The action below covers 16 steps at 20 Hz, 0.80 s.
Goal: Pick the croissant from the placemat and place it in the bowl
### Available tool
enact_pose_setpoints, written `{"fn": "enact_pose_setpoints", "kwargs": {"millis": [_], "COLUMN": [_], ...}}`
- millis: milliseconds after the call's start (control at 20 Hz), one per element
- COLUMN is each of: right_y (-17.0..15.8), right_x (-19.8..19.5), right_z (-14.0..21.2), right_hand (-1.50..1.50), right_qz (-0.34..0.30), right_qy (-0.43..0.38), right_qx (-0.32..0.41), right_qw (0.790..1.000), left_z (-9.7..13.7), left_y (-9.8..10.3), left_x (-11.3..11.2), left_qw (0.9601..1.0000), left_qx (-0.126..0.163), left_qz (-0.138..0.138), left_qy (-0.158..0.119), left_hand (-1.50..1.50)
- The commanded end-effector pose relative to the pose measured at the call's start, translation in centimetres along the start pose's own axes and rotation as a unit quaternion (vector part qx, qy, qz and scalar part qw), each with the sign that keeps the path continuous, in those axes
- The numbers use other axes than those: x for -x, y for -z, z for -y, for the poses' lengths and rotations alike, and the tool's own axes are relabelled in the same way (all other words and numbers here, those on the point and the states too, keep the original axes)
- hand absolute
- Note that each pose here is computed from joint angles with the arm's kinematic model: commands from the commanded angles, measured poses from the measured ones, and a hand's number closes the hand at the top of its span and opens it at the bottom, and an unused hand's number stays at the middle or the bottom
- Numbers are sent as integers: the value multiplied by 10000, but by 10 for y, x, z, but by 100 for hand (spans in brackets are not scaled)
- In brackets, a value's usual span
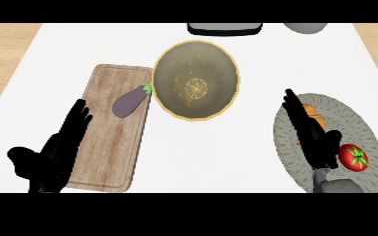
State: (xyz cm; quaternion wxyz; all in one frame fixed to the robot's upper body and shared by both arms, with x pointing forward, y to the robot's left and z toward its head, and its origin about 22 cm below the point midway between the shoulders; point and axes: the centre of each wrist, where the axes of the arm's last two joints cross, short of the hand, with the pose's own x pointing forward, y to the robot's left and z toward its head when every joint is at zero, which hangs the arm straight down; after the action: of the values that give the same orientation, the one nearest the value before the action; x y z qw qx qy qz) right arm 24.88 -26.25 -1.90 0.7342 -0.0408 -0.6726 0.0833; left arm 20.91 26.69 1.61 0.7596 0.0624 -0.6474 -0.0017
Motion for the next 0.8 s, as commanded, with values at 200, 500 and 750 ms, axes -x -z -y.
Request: {"fn": "enact_pose_setpoints", "kwargs": {"millis": [200,500,750], "right_y": [28,-10,-38], "right_x": [-73,-40,-50], "right_z": [-64,-25,24], "right_hand": [-150,-150,-150], "right_qz": [1787,3187,3407], "right_qy": [921,-888,-1575], "right_qx": [-2933,-1161,-1390], "right_qw": [9346,9365,9164], "left_z": [-30,-56,-66], "left_y": [39,53,80], "left_x": [-66,-66,-78], "left_qw": [9845,9799,9804], "left_qx": [-505,-708,-677], "left_qz": [1657,1862,1851], "left_qy": [283,131,60], "left_hand": [0,0,0]}}
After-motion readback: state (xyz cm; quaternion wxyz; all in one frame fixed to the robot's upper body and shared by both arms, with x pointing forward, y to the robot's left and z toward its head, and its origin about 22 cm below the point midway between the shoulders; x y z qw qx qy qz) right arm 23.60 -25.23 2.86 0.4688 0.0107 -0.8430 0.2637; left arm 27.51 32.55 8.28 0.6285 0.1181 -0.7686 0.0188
